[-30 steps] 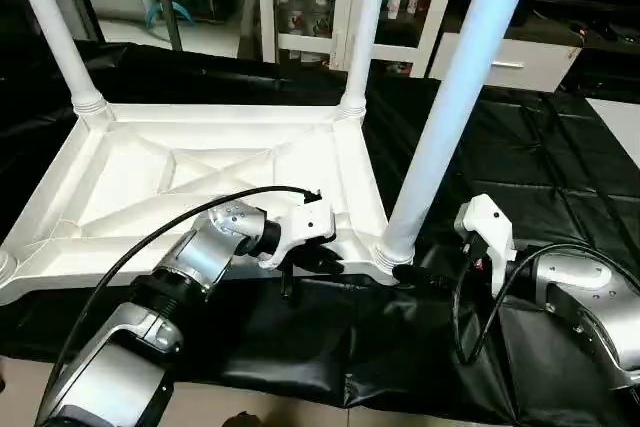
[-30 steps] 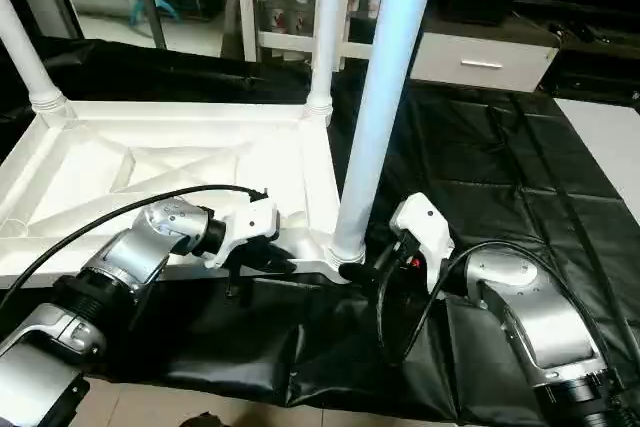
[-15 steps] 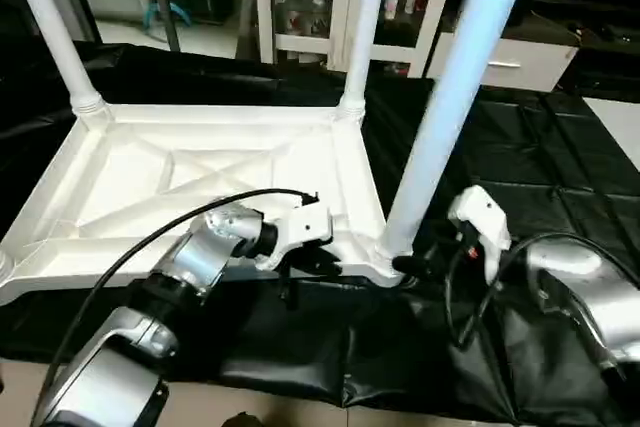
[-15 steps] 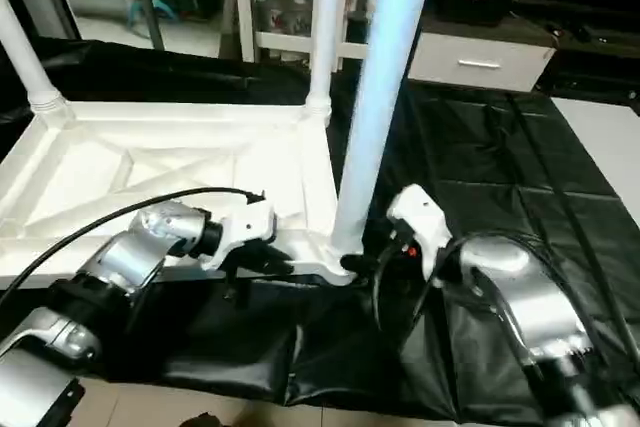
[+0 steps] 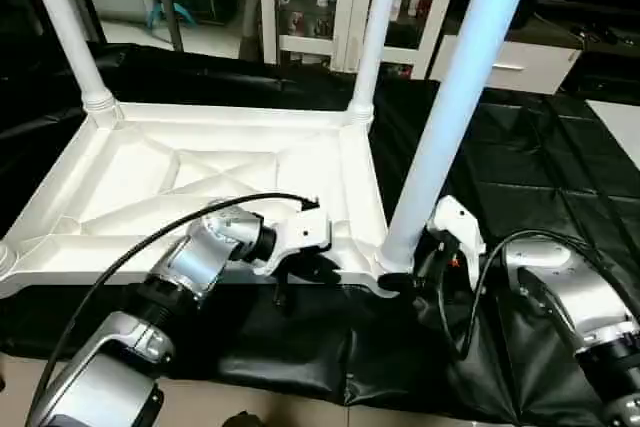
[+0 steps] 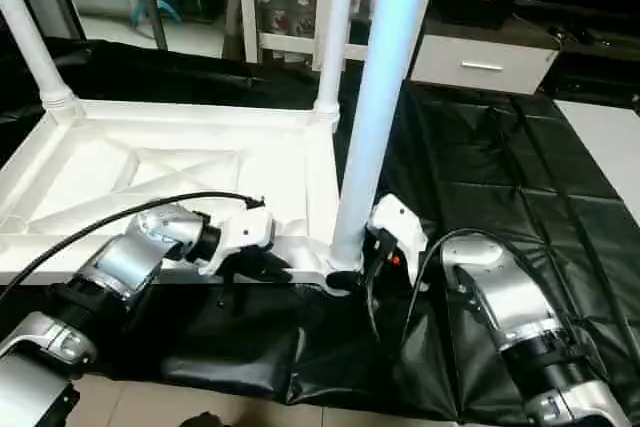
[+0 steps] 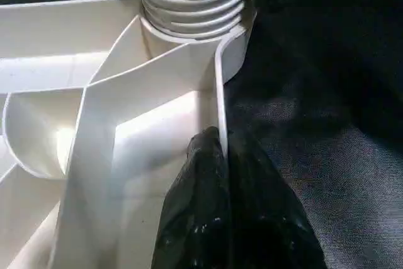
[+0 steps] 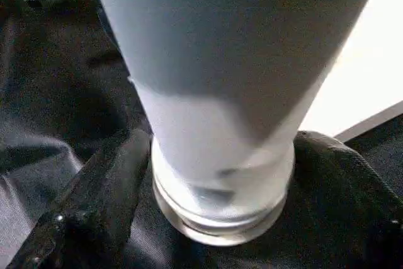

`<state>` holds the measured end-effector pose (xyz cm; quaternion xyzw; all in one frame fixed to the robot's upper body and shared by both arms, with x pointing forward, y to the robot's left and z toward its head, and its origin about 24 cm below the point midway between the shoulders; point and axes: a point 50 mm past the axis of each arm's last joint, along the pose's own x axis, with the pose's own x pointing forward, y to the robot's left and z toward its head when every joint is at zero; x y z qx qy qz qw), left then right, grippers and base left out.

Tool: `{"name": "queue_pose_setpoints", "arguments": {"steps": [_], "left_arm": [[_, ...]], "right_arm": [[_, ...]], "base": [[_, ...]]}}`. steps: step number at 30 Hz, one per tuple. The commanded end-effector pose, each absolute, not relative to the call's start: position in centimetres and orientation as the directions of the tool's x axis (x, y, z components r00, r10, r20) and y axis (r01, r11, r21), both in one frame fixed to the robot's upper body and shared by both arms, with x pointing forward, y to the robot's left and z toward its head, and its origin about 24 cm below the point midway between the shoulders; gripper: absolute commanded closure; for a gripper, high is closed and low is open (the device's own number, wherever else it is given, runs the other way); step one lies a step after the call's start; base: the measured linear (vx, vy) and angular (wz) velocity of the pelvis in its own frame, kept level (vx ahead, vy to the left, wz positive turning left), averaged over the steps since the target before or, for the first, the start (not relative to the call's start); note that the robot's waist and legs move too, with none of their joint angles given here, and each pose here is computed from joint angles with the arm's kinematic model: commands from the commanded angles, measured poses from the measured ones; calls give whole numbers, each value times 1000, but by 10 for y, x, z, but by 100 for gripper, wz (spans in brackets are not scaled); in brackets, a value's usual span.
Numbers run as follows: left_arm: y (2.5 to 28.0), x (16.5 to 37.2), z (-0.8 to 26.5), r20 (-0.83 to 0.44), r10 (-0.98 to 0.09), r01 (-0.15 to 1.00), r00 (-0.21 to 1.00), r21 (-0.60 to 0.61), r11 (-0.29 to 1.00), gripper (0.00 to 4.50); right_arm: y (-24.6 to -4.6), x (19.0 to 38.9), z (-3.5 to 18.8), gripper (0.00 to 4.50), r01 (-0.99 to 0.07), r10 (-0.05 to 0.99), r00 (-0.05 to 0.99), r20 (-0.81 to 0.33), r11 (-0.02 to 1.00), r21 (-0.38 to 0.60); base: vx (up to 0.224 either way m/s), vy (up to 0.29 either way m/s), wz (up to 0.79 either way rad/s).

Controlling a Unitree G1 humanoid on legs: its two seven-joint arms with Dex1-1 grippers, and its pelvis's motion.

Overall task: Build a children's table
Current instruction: Rotate leg to tighten

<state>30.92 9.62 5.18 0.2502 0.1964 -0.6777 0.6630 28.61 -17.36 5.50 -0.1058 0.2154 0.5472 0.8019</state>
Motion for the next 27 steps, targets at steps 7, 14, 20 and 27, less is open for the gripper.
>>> {"name": "queue_pose_setpoints", "arguments": {"steps": [7, 14, 20, 27], "left_arm": [[89, 299, 44, -622, -779, 993, -82, 20, -121, 447], [90, 299, 44, -624, -777, 993, -81, 19, -119, 450], [90, 299, 44, -627, -775, 993, -81, 15, -117, 450], [90, 299, 43, -621, -781, 995, -67, 21, -102, 450]], "right_arm": [[-174, 291, 59, 90, -938, 837, 289, -464, 346, 40], [-173, 291, 57, 140, -940, 844, 277, -459, 336, 51], [-172, 290, 54, 174, -942, 851, 267, -453, 329, 63], [-169, 289, 51, 176, -925, 852, 309, -423, 372, 73]], "base": [[0, 0, 0], [0, 0, 0], [0, 0, 0], [0, 0, 0]]}}
